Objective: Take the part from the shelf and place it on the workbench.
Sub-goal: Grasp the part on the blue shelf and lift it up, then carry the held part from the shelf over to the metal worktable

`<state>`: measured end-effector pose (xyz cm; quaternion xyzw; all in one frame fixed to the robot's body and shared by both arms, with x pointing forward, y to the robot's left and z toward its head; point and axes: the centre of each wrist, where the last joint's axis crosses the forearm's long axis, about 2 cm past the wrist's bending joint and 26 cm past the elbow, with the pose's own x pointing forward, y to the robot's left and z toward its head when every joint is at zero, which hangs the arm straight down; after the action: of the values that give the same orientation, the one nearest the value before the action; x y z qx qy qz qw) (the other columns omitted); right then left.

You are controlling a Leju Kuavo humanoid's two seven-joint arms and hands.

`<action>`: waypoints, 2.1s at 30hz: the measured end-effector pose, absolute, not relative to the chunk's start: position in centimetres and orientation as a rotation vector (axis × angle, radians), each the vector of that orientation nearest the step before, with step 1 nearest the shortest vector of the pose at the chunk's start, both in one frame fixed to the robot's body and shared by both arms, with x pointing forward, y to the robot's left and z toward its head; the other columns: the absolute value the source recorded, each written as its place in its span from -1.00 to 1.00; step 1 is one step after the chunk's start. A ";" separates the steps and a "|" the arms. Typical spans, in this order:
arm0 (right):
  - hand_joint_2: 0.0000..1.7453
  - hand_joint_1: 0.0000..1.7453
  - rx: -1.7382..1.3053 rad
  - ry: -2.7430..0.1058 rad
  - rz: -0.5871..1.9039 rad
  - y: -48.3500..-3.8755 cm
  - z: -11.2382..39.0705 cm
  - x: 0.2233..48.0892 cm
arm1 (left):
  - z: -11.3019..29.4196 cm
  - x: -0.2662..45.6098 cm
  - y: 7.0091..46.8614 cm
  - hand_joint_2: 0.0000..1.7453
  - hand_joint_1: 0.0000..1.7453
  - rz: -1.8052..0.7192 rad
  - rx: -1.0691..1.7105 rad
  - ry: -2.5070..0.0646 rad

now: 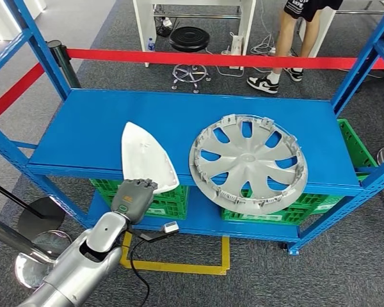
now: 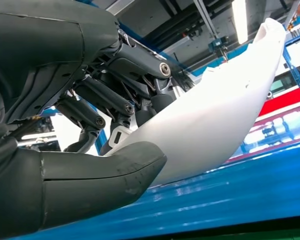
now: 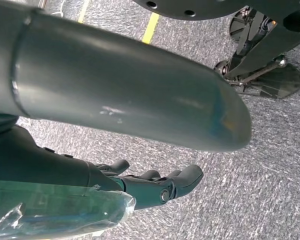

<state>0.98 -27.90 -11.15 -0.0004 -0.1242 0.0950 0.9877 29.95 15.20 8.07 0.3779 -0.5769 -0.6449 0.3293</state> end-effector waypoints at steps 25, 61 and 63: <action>-1.00 -1.00 -0.066 -0.262 0.222 -28.1 -11.1 1.1 | 15.8 33.9 16.6 1.00 1.00 -1.532 1.415 -1.873; -1.00 -1.00 -0.060 -0.238 0.280 -27.7 -11.4 1.2 | 15.9 33.7 18.6 1.00 1.00 -1.496 1.352 -1.875; -1.00 -1.00 -0.058 -0.239 0.286 -27.7 -11.4 1.3 | 15.7 33.7 18.9 1.00 1.00 -1.501 1.353 -1.864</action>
<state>1.26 -27.67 -11.38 -0.0289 -0.1187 0.1419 0.9823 33.70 18.86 15.67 0.4826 -0.6651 -0.5355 0.1949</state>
